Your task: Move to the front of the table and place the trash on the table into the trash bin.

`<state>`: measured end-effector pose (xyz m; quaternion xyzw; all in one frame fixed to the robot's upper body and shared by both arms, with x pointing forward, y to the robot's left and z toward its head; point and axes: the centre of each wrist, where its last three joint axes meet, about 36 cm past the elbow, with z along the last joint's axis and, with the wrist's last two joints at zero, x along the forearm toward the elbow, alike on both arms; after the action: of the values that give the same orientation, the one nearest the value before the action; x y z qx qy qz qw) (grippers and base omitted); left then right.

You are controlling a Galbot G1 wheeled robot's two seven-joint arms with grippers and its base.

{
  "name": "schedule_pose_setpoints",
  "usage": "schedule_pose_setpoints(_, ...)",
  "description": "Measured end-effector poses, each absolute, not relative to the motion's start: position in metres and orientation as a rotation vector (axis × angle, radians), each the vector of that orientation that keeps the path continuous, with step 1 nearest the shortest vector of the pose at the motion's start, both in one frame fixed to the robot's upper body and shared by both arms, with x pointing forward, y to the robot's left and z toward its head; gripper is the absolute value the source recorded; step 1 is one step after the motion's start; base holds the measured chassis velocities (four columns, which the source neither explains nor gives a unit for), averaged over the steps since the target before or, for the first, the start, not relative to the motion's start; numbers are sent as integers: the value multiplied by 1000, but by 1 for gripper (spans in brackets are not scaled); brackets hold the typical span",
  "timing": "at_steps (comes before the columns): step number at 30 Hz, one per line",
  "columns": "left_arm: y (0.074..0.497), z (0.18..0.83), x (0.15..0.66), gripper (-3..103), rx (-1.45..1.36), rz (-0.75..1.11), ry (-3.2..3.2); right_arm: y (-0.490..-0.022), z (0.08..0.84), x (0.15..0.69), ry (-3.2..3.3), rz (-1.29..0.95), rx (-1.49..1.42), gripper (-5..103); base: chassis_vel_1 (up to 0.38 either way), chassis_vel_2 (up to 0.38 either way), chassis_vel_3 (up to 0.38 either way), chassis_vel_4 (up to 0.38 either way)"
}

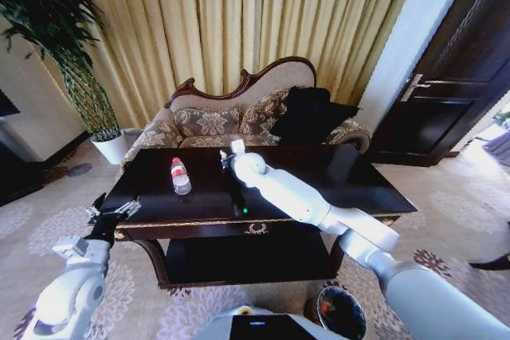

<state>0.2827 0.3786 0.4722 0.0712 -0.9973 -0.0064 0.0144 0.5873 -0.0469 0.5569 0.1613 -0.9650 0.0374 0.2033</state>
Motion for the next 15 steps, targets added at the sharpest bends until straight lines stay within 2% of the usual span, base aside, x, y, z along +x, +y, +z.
schedule_pose_setpoints(5, 379, 473, 293, 100, 193, -14, -3116, -115, 577, 577, -2911, 156, 291, 0, 0, 0, 0, 0)
schedule_pose_setpoints(6, 379, 473, 293, 100, 193, -14, -3116, -115, 577, 577, -2911, 156, 291, 0, 0, 0, 0, 0)
schedule_pose_setpoints(8, 375, 472, 297, 100, 168, -14, -3115, -159, 582, 562, -2934, 125, 196, 0, 0, 0, 0, 0)
schedule_pose_setpoints(9, 375, 472, 297, 100, 168, -14, -3115, -159, 582, 562, -2934, 125, 196, 0, 0, 0, 0, 0)
schedule_pose_setpoints(11, 372, 471, 300, 100, 150, -15, -3113, -196, 572, 549, -2931, 139, 127, 0, 0, 0, 0, 0)
schedule_pose_setpoints(13, 369, 470, 305, 100, 125, -22, -3110, -257, 556, 527, -2955, 194, 36, 0, 0, 0, 0, 0)
schedule_pose_setpoints(14, 369, 470, 305, 100, 125, -22, -3110, -257, 556, 527, -2955, 194, 36, 0, 0, 0, 0, 0)
schedule_pose_setpoints(15, 368, 470, 307, 100, 117, -23, -3106, -278, 547, 516, -2976, 231, 8, 0, 0, 0, 0, 0)
